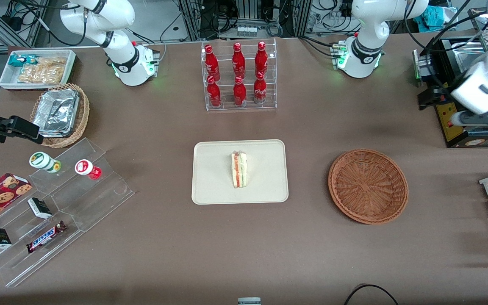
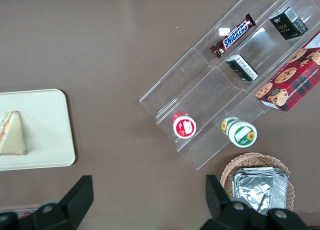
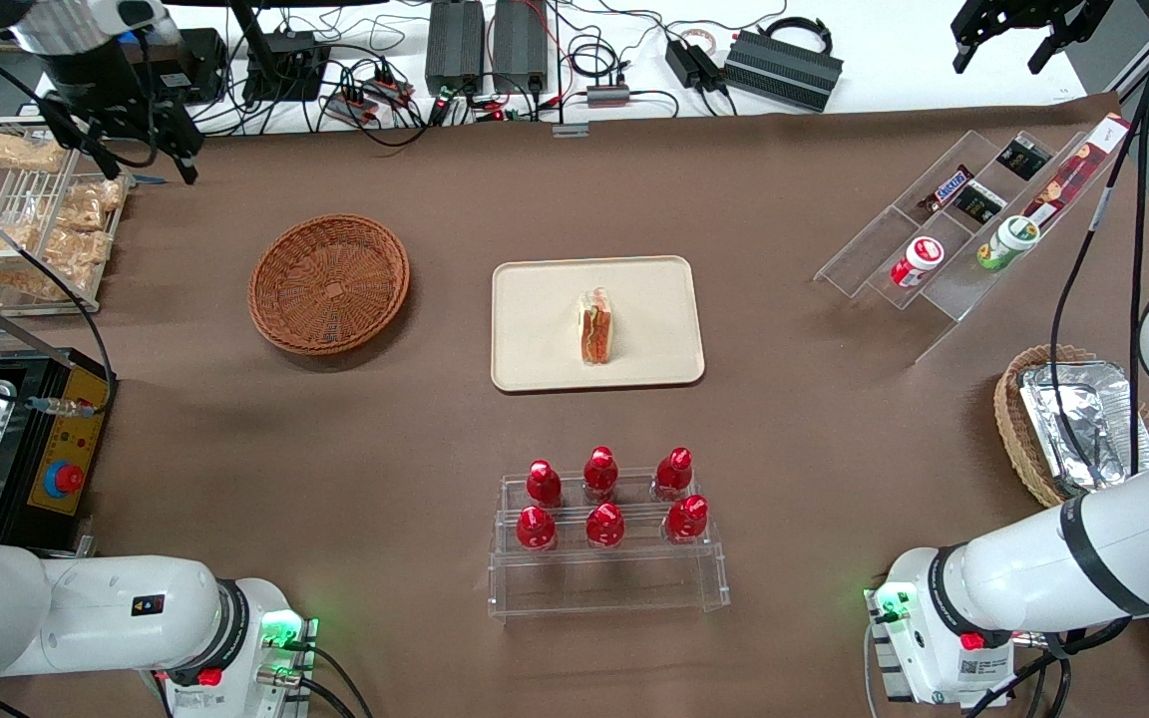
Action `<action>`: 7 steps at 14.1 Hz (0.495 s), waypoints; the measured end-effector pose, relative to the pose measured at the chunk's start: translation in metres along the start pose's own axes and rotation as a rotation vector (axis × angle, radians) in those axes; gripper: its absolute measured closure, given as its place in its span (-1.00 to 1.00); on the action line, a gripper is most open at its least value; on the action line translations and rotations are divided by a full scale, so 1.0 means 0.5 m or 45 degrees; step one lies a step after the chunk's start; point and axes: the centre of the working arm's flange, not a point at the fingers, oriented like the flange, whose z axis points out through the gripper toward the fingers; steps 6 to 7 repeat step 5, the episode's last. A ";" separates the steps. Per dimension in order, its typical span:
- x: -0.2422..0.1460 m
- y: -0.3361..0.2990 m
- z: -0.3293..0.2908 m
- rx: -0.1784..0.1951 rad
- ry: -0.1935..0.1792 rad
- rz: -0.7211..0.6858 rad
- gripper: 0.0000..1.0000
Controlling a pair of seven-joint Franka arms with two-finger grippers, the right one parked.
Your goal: Place sandwich from basket to tray
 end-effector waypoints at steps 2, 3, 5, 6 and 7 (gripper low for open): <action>0.027 -0.009 -0.002 -0.005 0.071 -0.007 -1.00; 0.044 -0.005 0.004 -0.008 0.090 -0.003 -1.00; 0.067 0.001 0.007 -0.070 0.090 -0.008 -1.00; 0.067 0.001 0.007 -0.070 0.090 -0.008 -1.00; 0.067 0.001 0.007 -0.070 0.090 -0.008 -1.00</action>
